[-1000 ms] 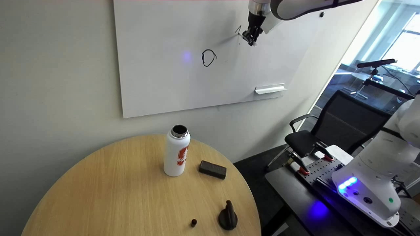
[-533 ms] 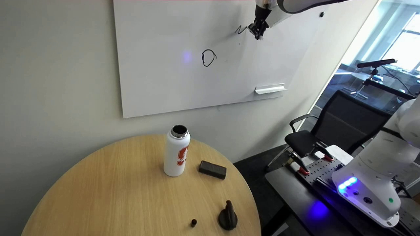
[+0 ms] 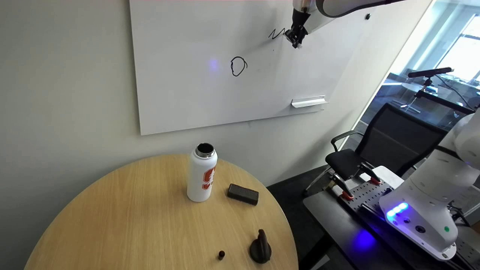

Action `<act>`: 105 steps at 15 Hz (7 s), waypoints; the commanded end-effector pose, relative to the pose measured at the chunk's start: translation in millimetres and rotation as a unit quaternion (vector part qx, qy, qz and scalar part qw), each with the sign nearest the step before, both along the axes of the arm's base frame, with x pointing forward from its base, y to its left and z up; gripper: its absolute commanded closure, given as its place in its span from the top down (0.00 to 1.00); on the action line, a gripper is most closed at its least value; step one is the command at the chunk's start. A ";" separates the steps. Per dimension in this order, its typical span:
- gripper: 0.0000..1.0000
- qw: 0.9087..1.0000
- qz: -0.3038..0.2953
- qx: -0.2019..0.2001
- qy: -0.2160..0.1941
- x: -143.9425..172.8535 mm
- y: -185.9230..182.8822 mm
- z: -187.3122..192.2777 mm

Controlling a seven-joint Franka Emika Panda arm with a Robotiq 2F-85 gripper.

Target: Pick up the marker from the table, write with it on the white board and put it back on the table.

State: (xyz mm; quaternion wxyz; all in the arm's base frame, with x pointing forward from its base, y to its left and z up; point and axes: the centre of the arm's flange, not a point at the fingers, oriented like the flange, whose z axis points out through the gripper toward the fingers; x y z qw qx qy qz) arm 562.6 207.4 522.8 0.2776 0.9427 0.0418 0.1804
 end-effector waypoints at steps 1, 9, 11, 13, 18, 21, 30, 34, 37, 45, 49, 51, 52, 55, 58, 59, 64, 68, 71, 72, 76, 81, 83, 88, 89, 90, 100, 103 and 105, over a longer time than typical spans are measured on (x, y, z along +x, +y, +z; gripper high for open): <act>0.05 1.000 0.001 0.009 0.015 7.8 -4.7 -15.5; 0.05 1.000 -0.028 -0.001 -0.003 -0.5 -27.0 -0.9; 0.05 0.999 -0.040 -0.001 -0.012 -2.2 -36.3 6.6; 0.05 0.999 -0.048 0.001 -0.020 -3.4 -44.3 14.0; 0.05 0.999 -0.045 0.009 -0.006 5.0 -47.7 5.2; 0.05 0.999 -0.039 0.011 0.008 9.7 -44.5 -9.3; 0.05 1.000 -0.019 0.013 0.020 -11.5 -25.1 -25.8; 0.05 0.998 0.050 0.039 0.016 -75.0 4.4 -16.4; 0.05 0.990 0.127 0.065 0.019 -123.9 21.9 -26.0; 0.05 0.959 0.253 0.125 -0.032 -201.1 42.6 -97.4; 0.20 0.960 0.253 0.120 -0.017 -192.5 51.3 -100.8; 0.05 0.960 0.252 0.120 -0.021 -192.5 50.1 -98.2; 0.05 0.952 0.283 0.120 -0.007 -190.3 62.1 -101.8; 0.05 0.923 0.368 0.111 0.024 -216.9 102.7 -116.0; 0.05 0.889 0.442 0.111 0.048 -261.1 139.3 -128.3; 0.05 0.876 0.467 0.112 0.054 -272.0 148.7 -130.8; 0.05 0.797 0.587 0.122 0.068 -295.4 181.4 -154.2; 0.20 0.793 0.593 0.117 0.076 -298.7 188.7 -164.4; 0.05 0.790 0.596 0.116 0.080 -296.9 188.2 -168.6; 0.05 0.786 0.601 0.116 0.085 -293.6 195.2 -177.0; 0.05 0.772 0.612 0.113 0.128 -293.3 221.2 -212.4; 0.05 0.737 0.640 0.130 0.175 -297.4 249.6 -267.4; 0.05 0.728 0.644 0.135 0.194 -295.4 261.2 -293.8; 0.05 0.715 0.650 0.139 0.216 -290.4 285.2 -353.8; 0.05 0.716 0.648 0.141 0.217 -289.4 288.3 -365.8; 0.05 0.718 0.647 0.144 0.215 -288.2 291.0 -378.2; 0.05 0.740 0.608 0.175 0.229 -300.8 301.8 -444.4; 0.05 0.745 0.596 0.180 0.241 -307.0 300.4 -452.1; 0.05 0.748 0.590 0.180 0.245 -307.4 299.1 -454.2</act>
